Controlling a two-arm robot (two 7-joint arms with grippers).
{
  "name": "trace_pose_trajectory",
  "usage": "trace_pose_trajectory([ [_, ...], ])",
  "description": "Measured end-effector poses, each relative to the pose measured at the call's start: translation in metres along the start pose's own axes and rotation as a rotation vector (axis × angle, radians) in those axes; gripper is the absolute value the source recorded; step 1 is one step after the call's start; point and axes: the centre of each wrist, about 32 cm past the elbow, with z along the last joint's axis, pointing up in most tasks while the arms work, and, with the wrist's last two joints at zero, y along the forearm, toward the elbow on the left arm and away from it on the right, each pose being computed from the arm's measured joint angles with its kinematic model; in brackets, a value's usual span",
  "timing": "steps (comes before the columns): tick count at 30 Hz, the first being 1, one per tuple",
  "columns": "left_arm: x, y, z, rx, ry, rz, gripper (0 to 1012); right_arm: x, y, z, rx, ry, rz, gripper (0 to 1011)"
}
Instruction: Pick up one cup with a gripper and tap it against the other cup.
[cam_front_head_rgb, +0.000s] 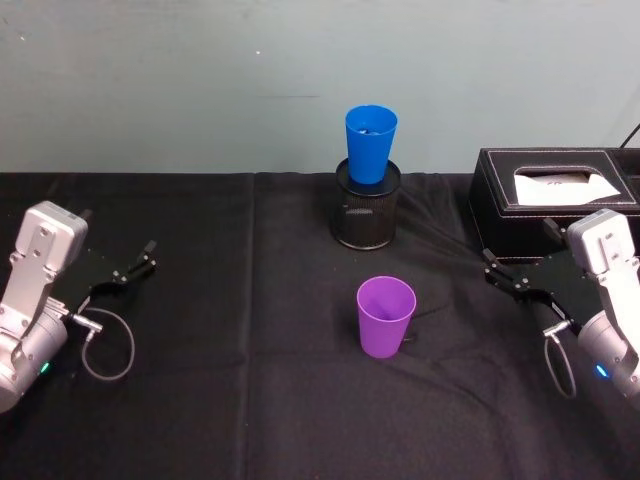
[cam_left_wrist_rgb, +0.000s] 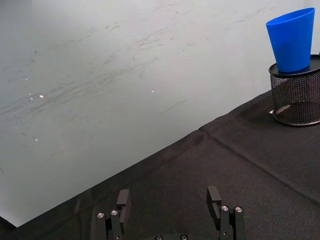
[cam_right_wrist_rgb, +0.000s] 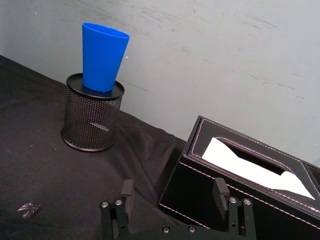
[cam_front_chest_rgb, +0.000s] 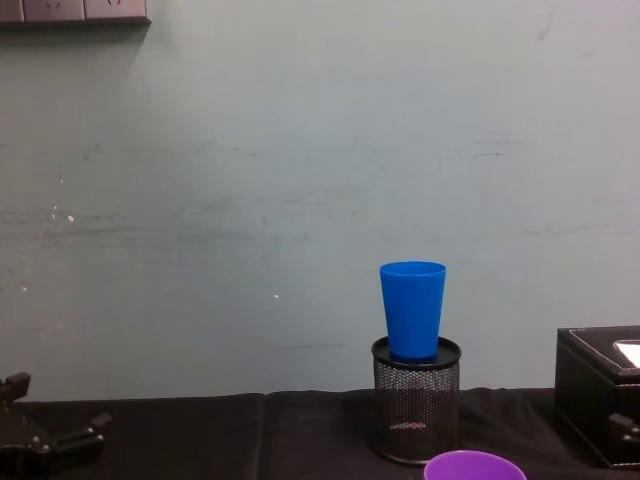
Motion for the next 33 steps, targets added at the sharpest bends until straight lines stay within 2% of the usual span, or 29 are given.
trace_pose_trajectory([
  [10, 0.0, 0.0, 0.0, 0.0, 0.0, 0.0, 1000, 0.0, 0.0, 0.0, 0.003, 0.0, 0.001, 1003],
  [18, 0.0, 0.0, 0.0, 0.0, 0.0, 0.0, 1000, 0.002, -0.007, 0.01, 0.066, 0.015, 0.031, 1003],
  [22, 0.0, 0.0, 0.0, 0.0, 0.0, 0.0, 1000, 0.003, -0.018, 0.013, 0.086, 0.036, 0.061, 1003],
  [28, 0.0, 0.0, 0.0, 0.0, 0.0, 0.0, 1000, 0.006, -0.037, 0.009, 0.1, 0.065, 0.11, 1003],
  [33, 0.0, 0.0, 0.0, 0.0, 0.0, 0.0, 1000, 0.004, -0.057, 0.001, 0.117, 0.108, 0.207, 1003],
])
